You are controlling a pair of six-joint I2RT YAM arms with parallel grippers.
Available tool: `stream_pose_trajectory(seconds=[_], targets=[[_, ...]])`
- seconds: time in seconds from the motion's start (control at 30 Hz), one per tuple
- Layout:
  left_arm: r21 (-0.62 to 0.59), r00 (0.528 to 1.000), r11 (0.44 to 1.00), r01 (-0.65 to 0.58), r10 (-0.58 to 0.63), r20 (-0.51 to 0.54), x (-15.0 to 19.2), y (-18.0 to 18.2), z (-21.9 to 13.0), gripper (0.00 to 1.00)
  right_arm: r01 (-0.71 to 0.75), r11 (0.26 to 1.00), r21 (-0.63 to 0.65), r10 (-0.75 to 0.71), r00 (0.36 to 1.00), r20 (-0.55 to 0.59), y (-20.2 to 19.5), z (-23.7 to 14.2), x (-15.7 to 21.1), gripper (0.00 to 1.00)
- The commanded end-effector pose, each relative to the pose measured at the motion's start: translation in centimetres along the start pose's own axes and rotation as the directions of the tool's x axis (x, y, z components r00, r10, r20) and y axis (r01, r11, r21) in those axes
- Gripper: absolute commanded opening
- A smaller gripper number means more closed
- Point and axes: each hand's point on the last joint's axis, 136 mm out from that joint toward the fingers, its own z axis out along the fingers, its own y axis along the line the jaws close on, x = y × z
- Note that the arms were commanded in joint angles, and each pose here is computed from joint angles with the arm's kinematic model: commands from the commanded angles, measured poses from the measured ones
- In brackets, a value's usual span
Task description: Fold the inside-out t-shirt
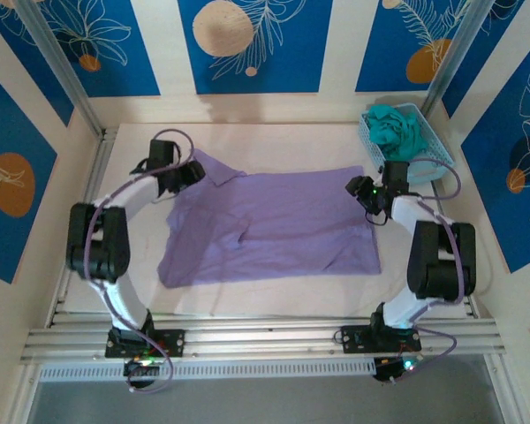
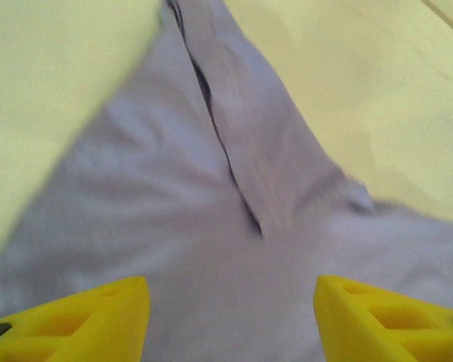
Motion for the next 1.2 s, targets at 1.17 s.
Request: stream_pose_trajectory(seconds=[1.17], targets=[[-0.058,0.877,0.985,0.162,-0.171,-0.448,27.1,7.6,-10.8,0.58,-0.219,0.934,0.282,0.342,0.771,-0.537,-7.3,-9.2,21.3,0.47]])
